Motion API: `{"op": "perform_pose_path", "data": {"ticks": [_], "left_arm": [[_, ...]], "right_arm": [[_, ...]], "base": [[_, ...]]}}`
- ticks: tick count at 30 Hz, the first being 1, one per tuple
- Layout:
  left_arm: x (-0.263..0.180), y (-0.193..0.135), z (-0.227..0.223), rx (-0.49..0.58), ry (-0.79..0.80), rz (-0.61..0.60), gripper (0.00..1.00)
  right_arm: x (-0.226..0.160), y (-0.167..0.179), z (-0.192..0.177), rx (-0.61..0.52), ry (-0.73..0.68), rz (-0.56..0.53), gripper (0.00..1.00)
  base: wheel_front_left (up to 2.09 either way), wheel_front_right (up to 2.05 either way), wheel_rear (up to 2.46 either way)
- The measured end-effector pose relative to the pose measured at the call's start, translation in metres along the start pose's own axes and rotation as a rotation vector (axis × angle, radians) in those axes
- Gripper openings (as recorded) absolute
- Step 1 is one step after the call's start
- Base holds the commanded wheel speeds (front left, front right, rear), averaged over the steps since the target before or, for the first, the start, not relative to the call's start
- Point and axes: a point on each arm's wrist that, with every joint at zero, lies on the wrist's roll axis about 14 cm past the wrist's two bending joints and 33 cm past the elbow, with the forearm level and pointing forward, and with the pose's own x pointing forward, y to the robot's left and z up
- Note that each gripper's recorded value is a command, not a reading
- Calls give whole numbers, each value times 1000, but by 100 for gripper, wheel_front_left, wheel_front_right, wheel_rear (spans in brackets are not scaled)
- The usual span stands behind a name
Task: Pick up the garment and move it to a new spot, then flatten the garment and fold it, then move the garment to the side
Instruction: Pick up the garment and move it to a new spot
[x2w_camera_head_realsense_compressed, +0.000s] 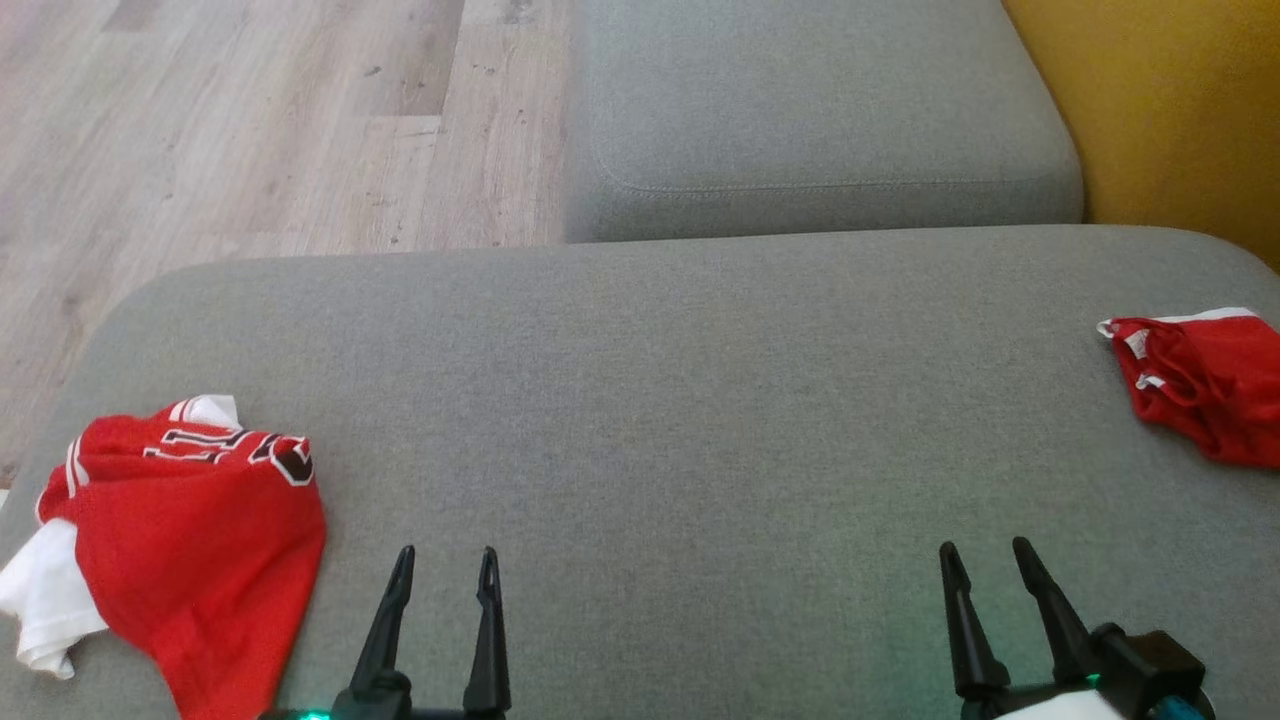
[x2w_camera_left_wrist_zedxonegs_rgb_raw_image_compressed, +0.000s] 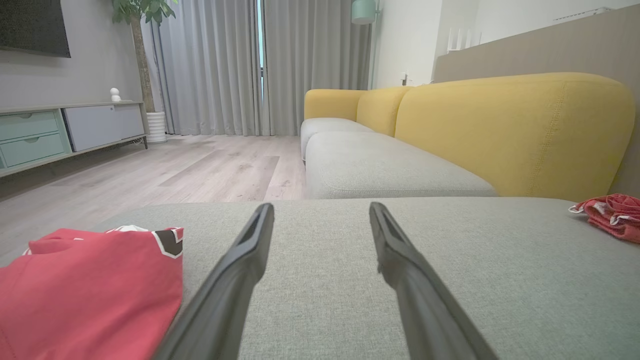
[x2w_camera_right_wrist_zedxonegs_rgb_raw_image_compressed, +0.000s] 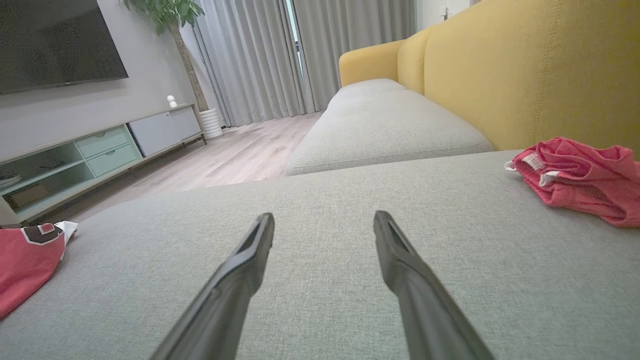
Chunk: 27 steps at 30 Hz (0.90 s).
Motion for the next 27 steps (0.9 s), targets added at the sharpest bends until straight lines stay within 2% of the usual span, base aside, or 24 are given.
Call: {"op": "perform_pose_path", "data": {"ticks": [19, 27], "left_arm": [[-2, 2, -8, 15, 23, -6, 100], [-11, 23, -7, 36, 21, 70, 100]], "right_arm": [[2, 5, 2, 4, -7, 15, 100], [16, 29, -4, 11, 22, 104, 100]], "base": [[0, 0, 0], [0, 0, 0]]}}
